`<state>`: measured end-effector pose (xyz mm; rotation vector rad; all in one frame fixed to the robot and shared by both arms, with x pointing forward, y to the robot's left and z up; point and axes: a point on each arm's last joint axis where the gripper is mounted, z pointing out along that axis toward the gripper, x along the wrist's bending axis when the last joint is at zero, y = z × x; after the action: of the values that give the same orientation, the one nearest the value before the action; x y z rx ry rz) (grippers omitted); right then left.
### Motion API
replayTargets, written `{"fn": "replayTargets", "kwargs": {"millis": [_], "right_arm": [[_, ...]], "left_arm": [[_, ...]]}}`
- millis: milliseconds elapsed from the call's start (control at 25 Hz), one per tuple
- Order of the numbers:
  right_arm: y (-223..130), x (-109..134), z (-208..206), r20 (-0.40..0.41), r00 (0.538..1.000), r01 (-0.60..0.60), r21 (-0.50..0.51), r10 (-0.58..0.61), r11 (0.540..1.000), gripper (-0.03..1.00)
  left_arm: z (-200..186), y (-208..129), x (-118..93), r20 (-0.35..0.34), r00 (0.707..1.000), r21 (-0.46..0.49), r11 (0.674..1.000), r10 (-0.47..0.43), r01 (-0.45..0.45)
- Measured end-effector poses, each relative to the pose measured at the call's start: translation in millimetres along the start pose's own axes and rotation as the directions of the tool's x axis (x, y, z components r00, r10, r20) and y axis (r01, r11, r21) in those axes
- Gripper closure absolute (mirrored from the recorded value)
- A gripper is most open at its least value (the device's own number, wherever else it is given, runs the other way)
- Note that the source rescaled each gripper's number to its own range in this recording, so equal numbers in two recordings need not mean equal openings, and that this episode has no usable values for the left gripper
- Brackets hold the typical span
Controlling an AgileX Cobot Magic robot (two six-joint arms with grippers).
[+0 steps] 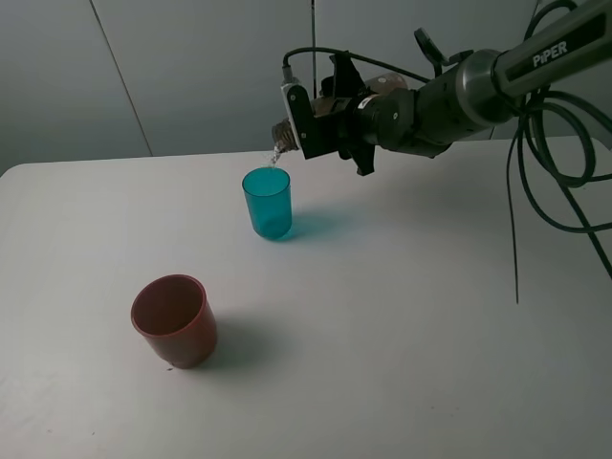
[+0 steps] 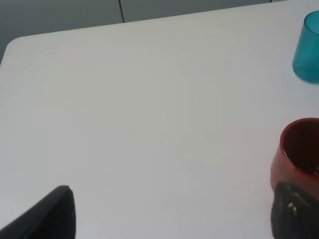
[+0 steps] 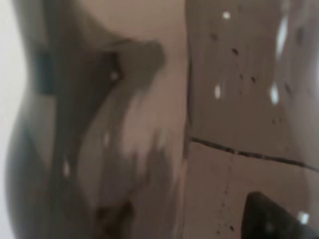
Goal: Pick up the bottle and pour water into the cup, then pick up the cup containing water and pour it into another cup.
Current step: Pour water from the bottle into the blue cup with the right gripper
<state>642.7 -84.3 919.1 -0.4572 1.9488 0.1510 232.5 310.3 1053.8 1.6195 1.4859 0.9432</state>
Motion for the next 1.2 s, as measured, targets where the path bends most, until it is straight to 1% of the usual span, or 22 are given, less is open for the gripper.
{"fn": "replayTargets", "kwargs": {"millis": [400, 640, 1200], "right_arm": [[-0.2, -0.5, 0.0, 0.005, 0.997, 0.072, 0.003, -0.072, 0.997, 0.97], [-1.1, -2.6, 0.0, 0.028, 0.997, 0.077, 0.014, -0.078, 0.997, 0.97], [-0.7, -3.1, -0.1, 0.034, 0.995, 0.092, 0.011, -0.093, 0.996, 0.97]], "left_arm": [[0.0, 0.0, 0.0, 0.0, 1.0, 0.0, 1.0, 0.0, 0.0], [0.0, 0.0, 0.0, 0.0, 1.0, 0.0, 1.0, 0.0, 0.0], [0.0, 0.0, 0.0, 0.0, 1.0, 0.0, 1.0, 0.0, 0.0]]}}
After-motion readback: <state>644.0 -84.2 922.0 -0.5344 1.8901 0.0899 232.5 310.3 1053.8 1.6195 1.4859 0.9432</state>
